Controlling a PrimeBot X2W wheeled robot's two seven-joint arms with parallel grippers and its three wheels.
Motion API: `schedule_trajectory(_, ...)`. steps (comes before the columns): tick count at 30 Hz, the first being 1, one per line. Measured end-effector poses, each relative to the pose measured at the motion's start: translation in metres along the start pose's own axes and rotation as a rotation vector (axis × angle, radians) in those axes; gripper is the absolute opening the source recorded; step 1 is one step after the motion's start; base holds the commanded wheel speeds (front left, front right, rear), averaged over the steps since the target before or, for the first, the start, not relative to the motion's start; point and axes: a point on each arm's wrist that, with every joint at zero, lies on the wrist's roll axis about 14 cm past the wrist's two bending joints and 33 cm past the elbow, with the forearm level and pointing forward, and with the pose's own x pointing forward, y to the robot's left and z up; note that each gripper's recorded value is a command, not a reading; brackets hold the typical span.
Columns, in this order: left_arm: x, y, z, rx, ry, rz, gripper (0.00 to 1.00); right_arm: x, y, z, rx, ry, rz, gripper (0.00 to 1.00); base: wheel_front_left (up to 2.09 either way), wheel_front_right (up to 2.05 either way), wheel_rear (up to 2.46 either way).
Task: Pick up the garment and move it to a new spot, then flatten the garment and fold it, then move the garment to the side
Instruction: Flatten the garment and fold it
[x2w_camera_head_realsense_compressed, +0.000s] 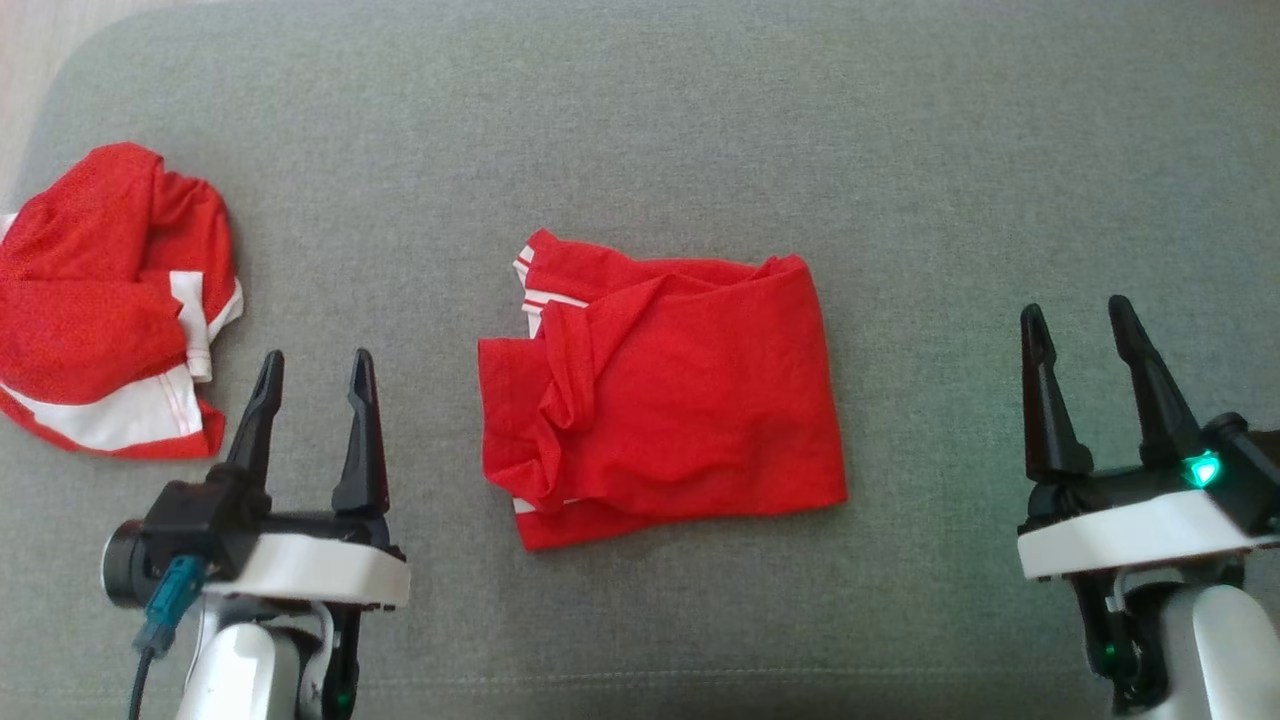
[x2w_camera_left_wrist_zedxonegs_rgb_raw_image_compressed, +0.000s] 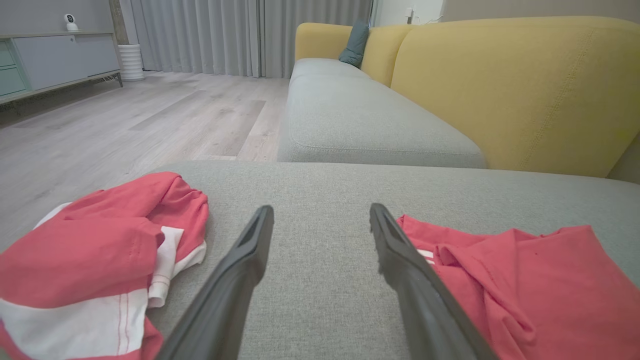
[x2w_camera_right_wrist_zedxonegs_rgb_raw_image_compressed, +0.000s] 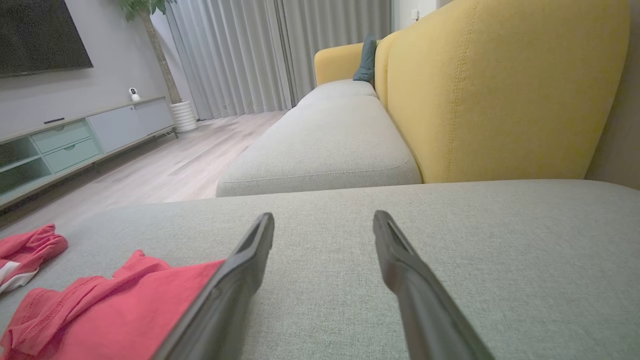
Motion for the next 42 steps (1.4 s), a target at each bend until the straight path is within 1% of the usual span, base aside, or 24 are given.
schedule_trajectory(2,0.000,0.000,0.000,0.001,-0.001,0.001,1.00,0.000,0.000,-0.001,-0.001,0.008,0.001,1.00,0.00,0.00,0.00)
schedule_trajectory(3,0.000,0.001,0.000,0.001,-0.001,0.001,1.00,0.000,0.001,-0.002,0.000,0.012,0.002,0.68,0.00,0.00,0.00)
schedule_trajectory(4,0.000,0.001,0.000,0.001,-0.001,0.002,1.00,0.001,0.001,-0.004,0.000,0.023,0.003,0.00,0.00,0.00,0.00)
schedule_trajectory(7,-0.001,0.002,0.000,0.003,0.000,0.004,1.00,0.002,0.010,-0.010,0.004,0.050,0.029,0.00,0.00,0.00,0.00)
schedule_trajectory(9,-0.001,0.003,0.000,0.004,0.002,0.006,1.00,0.002,0.024,-0.020,0.015,0.091,0.071,0.00,0.00,0.00,0.00)
schedule_trajectory(11,-0.001,0.003,0.000,0.005,0.002,0.007,1.00,0.001,0.048,-0.033,0.032,0.137,0.141,0.00,0.00,0.00,0.00)
schedule_trajectory(14,-0.001,0.005,-0.002,0.006,0.006,0.012,1.00,0.001,0.094,-0.055,0.066,0.219,0.276,0.00,0.00,0.00,0.00)
schedule_trajectory(17,0.000,0.006,-0.002,0.008,0.008,0.016,1.00,0.006,0.136,-0.068,0.085,0.269,0.407,0.00,0.00,0.00,0.00)
schedule_trajectory(19,0.002,0.007,0.000,0.009,0.000,0.018,1.00,0.012,0.157,-0.075,0.089,0.295,0.473,0.00,0.00,0.00,0.00)
schedule_trajectory(21,0.004,0.010,0.003,0.010,-0.008,0.026,1.00,0.015,0.170,-0.084,0.090,0.329,0.517,0.00,0.00,0.00,0.00)
schedule_trajectory(25,0.003,0.017,0.003,0.014,-0.007,0.050,1.00,0.017,0.185,-0.112,0.083,0.424,0.574,0.00,0.00,0.00,0.00)
schedule_trajectory(29,0.002,0.023,0.001,0.013,-0.001,0.070,1.00,0.020,0.198,-0.126,0.078,0.466,0.617,0.00,0.00,0.00,0.00)
schedule_trajectory(42,0.005,0.028,0.002,0.014,-0.005,0.086,1.00,0.042,0.218,-0.123,0.073,0.471,0.686,0.00,0.00,0.00,0.00)
